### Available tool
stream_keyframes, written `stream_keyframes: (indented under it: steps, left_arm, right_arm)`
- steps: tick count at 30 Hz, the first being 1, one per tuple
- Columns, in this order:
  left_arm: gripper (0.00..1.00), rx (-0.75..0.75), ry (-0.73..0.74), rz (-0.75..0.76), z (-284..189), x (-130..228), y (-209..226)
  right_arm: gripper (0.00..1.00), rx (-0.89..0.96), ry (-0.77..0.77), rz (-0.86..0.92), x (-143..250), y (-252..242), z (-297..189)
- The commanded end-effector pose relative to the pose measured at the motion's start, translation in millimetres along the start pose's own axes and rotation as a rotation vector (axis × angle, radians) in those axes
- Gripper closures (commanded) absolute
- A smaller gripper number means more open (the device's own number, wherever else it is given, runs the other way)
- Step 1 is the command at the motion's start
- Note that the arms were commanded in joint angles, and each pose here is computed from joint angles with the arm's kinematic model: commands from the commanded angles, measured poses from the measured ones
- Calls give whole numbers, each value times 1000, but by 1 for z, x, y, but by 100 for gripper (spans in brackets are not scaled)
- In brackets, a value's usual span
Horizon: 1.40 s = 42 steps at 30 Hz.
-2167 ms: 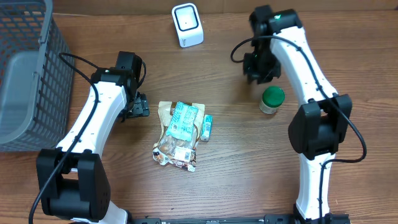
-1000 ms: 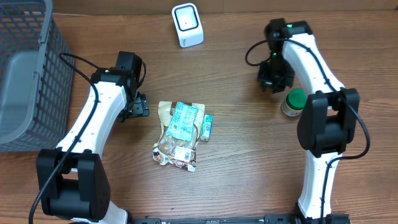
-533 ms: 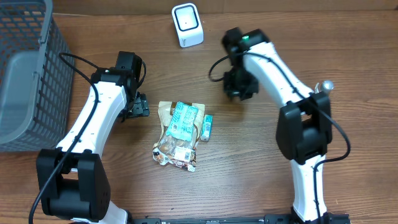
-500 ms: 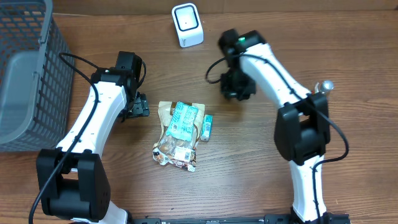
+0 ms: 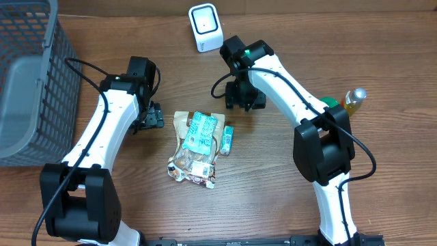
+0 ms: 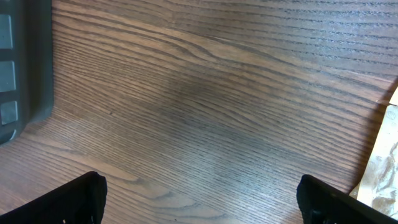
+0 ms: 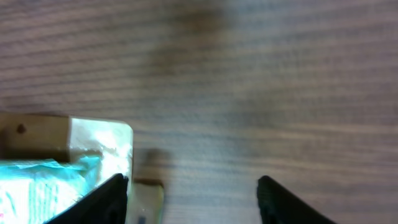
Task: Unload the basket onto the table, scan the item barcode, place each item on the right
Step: 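Move the open right gripper over the clear snack bag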
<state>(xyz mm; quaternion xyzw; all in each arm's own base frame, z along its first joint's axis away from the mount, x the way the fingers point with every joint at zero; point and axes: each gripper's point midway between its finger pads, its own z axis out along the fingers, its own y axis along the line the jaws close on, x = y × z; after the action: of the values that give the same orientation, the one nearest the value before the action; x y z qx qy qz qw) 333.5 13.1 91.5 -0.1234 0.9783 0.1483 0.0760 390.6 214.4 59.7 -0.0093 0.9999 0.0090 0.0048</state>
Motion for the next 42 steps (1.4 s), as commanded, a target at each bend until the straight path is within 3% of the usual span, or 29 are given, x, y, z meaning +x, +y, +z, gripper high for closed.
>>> stream_keyframes:
  steps: [1, 4, 5, 12, 19, 21, 27, 36, 42]
  left_arm:
    - [1, 0, -38, -27, -9, -8, 4]
    - [1, 0, -38, -27, -9, -8, 4]
    - [1, 0, -38, -28, -9, -8, 4]
    - [0, 0, -38, -27, -9, -8, 4]
    - [0, 0, -38, -27, -9, -8, 4]
    - [0, 0, -38, -27, -9, -8, 4]
    - [0, 0, -38, -28, -9, -8, 4]
    - [0, 0, -38, -28, -9, -8, 4]
    - [1, 0, -38, -27, -9, -8, 4]
  right_arm:
    - [34, 8, -19, 12, -5, -2, 1]
    - [50, 23, -19, 14, -4, -5, 0]
    - [51, 31, -23, 18, -4, -7, -1]
    - [51, 30, -63, 48, 7, -8, -39]
    - [53, 80, 3, 3, 34, -5, -41]
    - [57, 106, -12, -22, 37, 0, -41]
    - [57, 188, -106, -27, 45, 15, -51]
    - [56, 163, -94, -85, 55, 27, -53]
    - [57, 20, 2, -125, 71, 50, -28]
